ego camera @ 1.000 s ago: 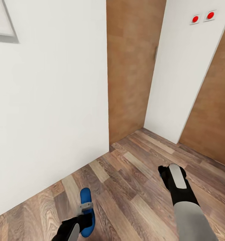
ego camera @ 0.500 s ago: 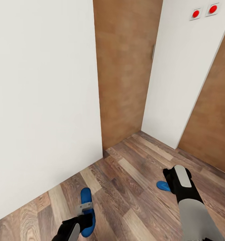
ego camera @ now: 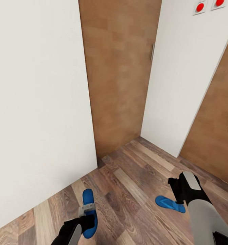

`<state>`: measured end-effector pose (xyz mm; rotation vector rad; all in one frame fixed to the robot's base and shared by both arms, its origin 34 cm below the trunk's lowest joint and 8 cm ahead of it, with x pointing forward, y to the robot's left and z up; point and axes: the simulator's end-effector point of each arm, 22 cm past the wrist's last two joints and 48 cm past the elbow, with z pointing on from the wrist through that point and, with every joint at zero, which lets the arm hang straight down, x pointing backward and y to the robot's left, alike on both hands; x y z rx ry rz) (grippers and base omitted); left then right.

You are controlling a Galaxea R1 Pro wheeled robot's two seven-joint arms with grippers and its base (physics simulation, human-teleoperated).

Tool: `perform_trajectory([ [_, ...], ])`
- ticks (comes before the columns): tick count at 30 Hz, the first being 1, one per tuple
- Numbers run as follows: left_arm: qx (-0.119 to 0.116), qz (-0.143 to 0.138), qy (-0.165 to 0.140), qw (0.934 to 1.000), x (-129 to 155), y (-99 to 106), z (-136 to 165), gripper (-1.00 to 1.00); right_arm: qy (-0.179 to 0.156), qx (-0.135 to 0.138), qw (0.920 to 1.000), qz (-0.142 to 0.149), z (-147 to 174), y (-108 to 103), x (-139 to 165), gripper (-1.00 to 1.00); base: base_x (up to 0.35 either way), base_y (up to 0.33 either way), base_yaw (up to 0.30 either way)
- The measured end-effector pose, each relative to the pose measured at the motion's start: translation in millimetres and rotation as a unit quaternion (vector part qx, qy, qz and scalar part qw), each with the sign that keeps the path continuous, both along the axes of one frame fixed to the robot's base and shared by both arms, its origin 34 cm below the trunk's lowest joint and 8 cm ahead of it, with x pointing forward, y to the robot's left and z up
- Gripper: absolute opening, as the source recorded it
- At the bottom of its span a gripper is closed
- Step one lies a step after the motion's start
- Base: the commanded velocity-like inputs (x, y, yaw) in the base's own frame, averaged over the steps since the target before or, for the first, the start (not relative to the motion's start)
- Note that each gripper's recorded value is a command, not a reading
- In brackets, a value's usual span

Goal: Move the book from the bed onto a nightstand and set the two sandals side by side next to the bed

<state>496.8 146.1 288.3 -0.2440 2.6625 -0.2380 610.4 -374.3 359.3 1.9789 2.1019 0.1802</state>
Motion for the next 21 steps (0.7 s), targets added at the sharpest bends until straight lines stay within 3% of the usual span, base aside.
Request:
perform_trajectory([
  [9, 0.000, -0.002, 0.006, 1.0000, -2.0, -1.5, -0.7, -1.00, 0.023, 0.020, 0.9995, 0.011, -9.2, 17.8, -1.3, 1.00, 0.287, -0.124, 0.000],
  [15, 0.001, -0.002, 0.005, 1.0000, 1.2, -5.0, 4.6, -1.00, 0.026, 0.024, 0.9994, 0.008, -10.3, 22.0, -0.4, 1.00, 0.080, -0.027, 0.000],
  [21, 0.009, -0.003, 0.003, 0.9999, 16.3, -1.8, 35.4, -1.00, 0.022, 0.025, 0.9994, 0.004, -7.7, 20.5, 4.9, 1.00, 0.017, -0.006, 0.000],
])
